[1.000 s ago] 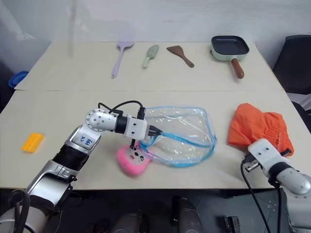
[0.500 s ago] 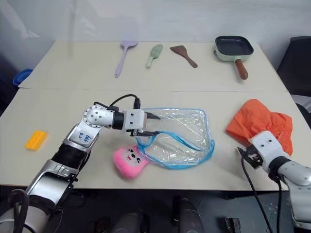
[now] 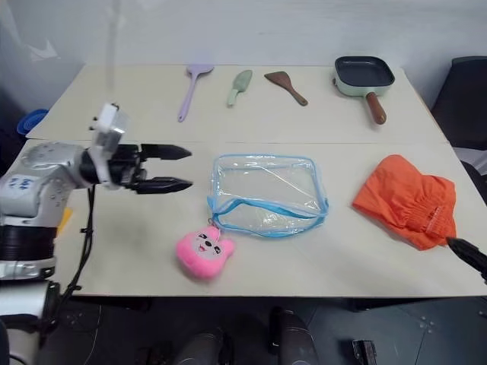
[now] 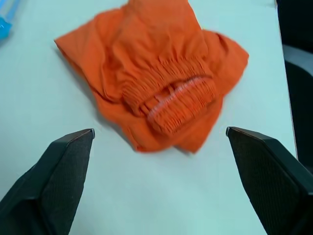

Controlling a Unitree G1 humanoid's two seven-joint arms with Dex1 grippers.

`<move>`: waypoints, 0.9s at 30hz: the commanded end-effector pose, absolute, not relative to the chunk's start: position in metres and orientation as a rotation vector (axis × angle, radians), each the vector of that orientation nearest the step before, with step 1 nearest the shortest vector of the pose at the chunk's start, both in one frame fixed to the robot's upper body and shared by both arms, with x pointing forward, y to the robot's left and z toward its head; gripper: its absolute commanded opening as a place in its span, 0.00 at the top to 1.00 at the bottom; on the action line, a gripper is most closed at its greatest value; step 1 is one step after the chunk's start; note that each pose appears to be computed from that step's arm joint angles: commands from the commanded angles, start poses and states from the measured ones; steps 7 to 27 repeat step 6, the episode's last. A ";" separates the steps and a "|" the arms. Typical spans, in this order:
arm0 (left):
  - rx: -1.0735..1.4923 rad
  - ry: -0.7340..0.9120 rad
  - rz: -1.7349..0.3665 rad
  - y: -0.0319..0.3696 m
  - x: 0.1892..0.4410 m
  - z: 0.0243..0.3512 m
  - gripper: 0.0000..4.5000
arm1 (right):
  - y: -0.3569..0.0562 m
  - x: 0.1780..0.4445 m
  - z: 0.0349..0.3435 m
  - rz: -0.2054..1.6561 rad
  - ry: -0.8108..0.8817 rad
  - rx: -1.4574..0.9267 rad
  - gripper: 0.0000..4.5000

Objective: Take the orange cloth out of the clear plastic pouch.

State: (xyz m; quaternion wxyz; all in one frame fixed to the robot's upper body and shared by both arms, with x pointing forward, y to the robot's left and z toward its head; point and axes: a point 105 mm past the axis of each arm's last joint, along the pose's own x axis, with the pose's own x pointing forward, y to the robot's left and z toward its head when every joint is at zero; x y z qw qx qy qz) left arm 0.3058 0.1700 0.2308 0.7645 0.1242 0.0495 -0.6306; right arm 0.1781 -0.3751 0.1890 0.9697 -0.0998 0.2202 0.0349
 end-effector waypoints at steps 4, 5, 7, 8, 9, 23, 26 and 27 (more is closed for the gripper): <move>0.418 0.218 -1.315 0.216 0.302 0.225 0.11 | -0.393 0.159 0.201 0.044 0.451 -0.209 0.00; 0.424 0.223 -1.304 0.221 0.303 0.224 0.11 | -0.395 0.159 0.201 0.035 0.449 -0.206 0.00; 0.428 0.223 -1.300 0.224 0.304 0.223 0.11 | -0.396 0.159 0.201 0.032 0.447 -0.204 0.00; 0.428 0.223 -1.300 0.224 0.304 0.223 0.11 | -0.396 0.159 0.201 0.032 0.447 -0.204 0.00; 0.428 0.223 -1.300 0.224 0.304 0.223 0.11 | -0.396 0.159 0.201 0.032 0.447 -0.204 0.00; 0.428 0.223 -1.300 0.224 0.304 0.223 0.11 | -0.396 0.159 0.201 0.032 0.447 -0.204 0.00; 0.428 0.223 -1.300 0.224 0.304 0.223 0.11 | -0.396 0.159 0.201 0.032 0.447 -0.204 0.00; 0.428 0.223 -1.300 0.224 0.304 0.223 0.11 | -0.396 0.159 0.201 0.032 0.447 -0.204 0.00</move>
